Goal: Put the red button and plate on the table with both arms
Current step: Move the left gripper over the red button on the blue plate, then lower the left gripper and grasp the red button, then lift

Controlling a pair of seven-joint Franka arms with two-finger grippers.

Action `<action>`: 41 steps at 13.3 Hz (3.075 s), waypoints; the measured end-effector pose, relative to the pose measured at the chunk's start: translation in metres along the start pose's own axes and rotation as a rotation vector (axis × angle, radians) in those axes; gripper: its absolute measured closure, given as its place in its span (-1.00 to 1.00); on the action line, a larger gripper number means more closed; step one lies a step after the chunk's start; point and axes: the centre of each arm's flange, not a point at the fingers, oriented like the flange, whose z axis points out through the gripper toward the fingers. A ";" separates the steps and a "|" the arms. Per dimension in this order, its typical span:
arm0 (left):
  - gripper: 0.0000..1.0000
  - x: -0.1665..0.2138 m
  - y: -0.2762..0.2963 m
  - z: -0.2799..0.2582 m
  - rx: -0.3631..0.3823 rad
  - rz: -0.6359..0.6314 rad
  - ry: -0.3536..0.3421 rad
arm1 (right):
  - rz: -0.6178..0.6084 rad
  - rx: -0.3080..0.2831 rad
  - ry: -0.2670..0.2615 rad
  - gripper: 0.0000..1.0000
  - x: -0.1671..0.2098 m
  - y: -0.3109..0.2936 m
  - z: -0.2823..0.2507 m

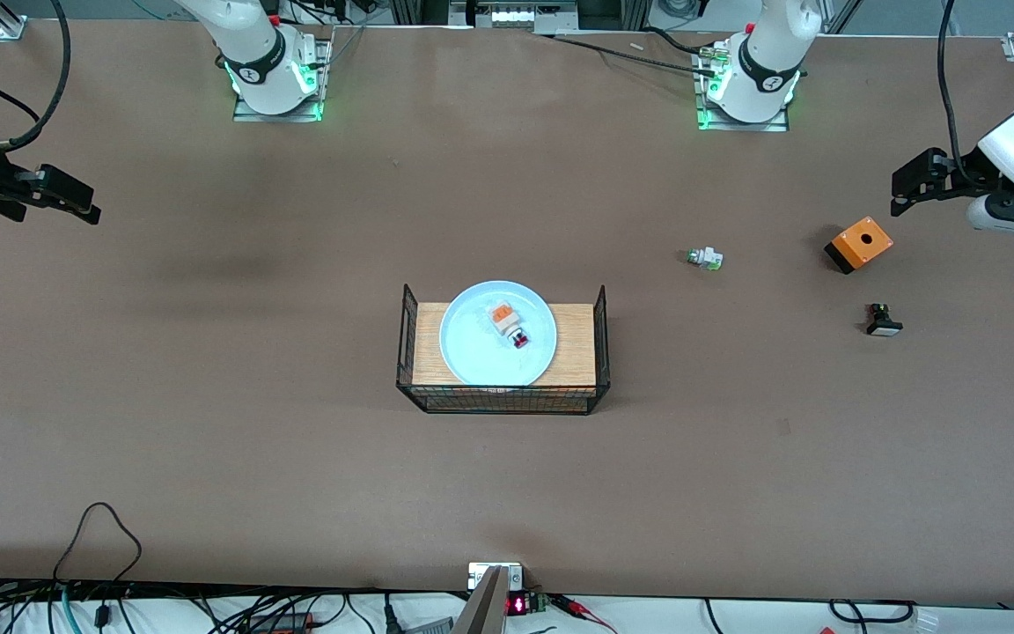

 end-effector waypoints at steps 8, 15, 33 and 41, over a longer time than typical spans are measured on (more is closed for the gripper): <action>-1.00 -0.001 0.027 -0.002 -0.077 -0.017 -0.007 | 0.000 -0.006 0.000 -1.00 0.000 0.001 0.000; -1.00 0.008 0.213 0.000 -0.237 -0.399 -0.013 | 0.000 -0.009 0.000 -1.00 0.000 0.001 0.000; -1.00 0.109 0.420 0.174 -0.233 -1.065 0.061 | 0.000 -0.009 0.002 -1.00 0.000 0.001 -0.001; -0.99 0.115 0.482 0.251 -0.140 -0.891 0.249 | 0.001 -0.009 0.007 -1.00 0.001 0.002 -0.001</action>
